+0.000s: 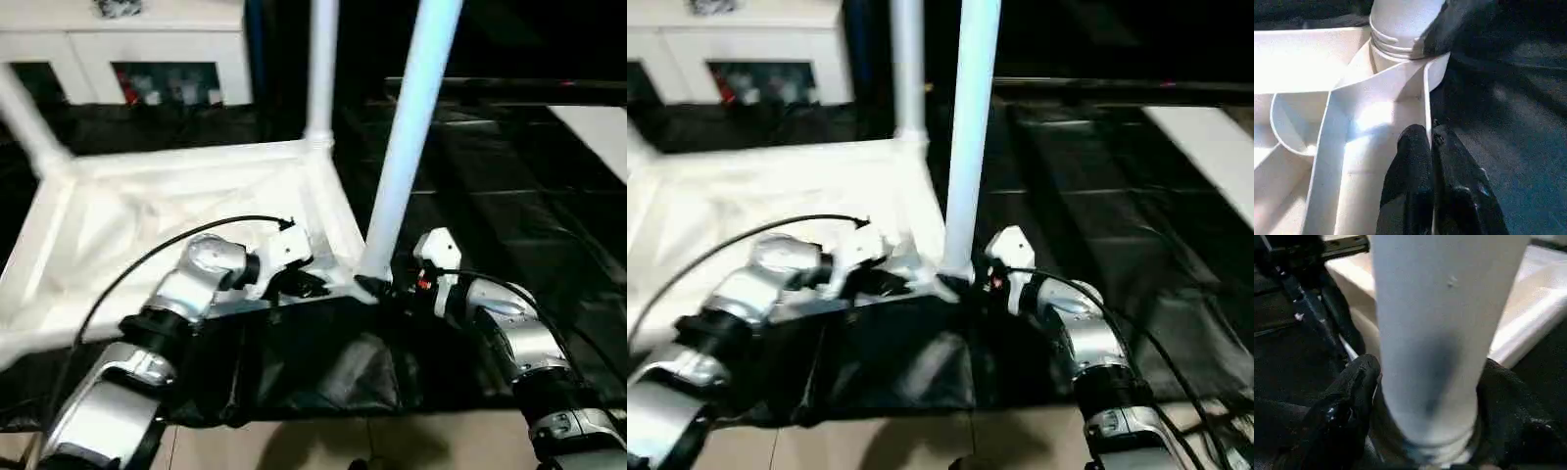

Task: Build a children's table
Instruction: Rotate leg to tighten

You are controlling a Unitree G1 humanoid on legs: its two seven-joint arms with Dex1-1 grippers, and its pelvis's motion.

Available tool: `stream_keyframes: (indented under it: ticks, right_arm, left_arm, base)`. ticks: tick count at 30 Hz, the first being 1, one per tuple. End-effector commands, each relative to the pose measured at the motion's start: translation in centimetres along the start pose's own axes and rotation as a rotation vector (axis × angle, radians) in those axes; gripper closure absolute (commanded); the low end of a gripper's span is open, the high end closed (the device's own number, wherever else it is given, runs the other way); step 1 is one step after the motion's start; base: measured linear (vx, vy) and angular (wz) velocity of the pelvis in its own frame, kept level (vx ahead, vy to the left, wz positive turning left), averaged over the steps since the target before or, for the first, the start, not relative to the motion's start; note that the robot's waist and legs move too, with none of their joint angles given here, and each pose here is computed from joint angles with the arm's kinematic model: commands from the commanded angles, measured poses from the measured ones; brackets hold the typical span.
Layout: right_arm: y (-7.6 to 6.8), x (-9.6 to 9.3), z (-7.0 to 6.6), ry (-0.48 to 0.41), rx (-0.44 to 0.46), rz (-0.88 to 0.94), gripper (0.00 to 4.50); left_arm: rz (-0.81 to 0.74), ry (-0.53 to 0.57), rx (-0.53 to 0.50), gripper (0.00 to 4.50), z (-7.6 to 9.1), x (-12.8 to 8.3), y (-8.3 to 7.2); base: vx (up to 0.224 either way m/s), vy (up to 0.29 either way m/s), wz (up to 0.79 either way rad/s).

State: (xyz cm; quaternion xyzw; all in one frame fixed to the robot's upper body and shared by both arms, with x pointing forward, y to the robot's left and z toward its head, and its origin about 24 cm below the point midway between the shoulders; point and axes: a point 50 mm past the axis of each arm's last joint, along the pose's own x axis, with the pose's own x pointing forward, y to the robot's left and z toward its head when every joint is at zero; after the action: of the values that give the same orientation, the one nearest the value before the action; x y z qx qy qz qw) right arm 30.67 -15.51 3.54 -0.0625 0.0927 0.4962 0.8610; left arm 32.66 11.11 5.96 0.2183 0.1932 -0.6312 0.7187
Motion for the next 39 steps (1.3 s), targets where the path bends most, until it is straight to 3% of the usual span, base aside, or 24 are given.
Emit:
stream_keyframes:
  ticks: [1, 9, 19, 29, 37, 39]
  right_arm:
    - [0.6, -0.1, 0.0, 0.039, -0.006, 0.119, 1.28]
    - [0.2, -0.4, 0.6, 0.08, -0.036, 0.217, 1.76]
    - [0.2, -0.4, 1.3, 0.071, -0.053, 0.266, 1.81]
    - [0.3, -0.5, 1.3, 0.048, -0.005, 0.268, 1.81]
    - [0.3, 0.7, 0.0, 0.0, 0.072, 0.063, 1.81]
    - [0.3, 1.7, -0.8, -0.002, 0.105, -0.087, 1.81]
  left_arm:
    - [-0.111, 0.077, -0.007, 4.5, -1.6, 0.5, -1.3]
    - [-0.165, 0.103, 0.024, 4.5, -2.0, -0.7, -1.4]
    - [-0.199, 0.109, 0.033, 4.5, -2.3, -1.2, -1.7]
    - [-0.186, 0.109, 0.022, 4.5, -2.3, -1.0, -1.7]
    - [-0.015, 0.066, -0.055, 4.5, -1.4, 1.3, -1.0]
    - [0.035, 0.046, -0.084, 4.5, -0.8, 3.1, -1.2]
  base:
    - [0.0, 0.0, 0.0]
    - [0.0, 0.0, 0.0]
    - [0.0, 0.0, 0.0]
    - [0.0, 0.0, 0.0]
    - [0.0, 0.0, 0.0]
    - [0.0, 0.0, 0.0]
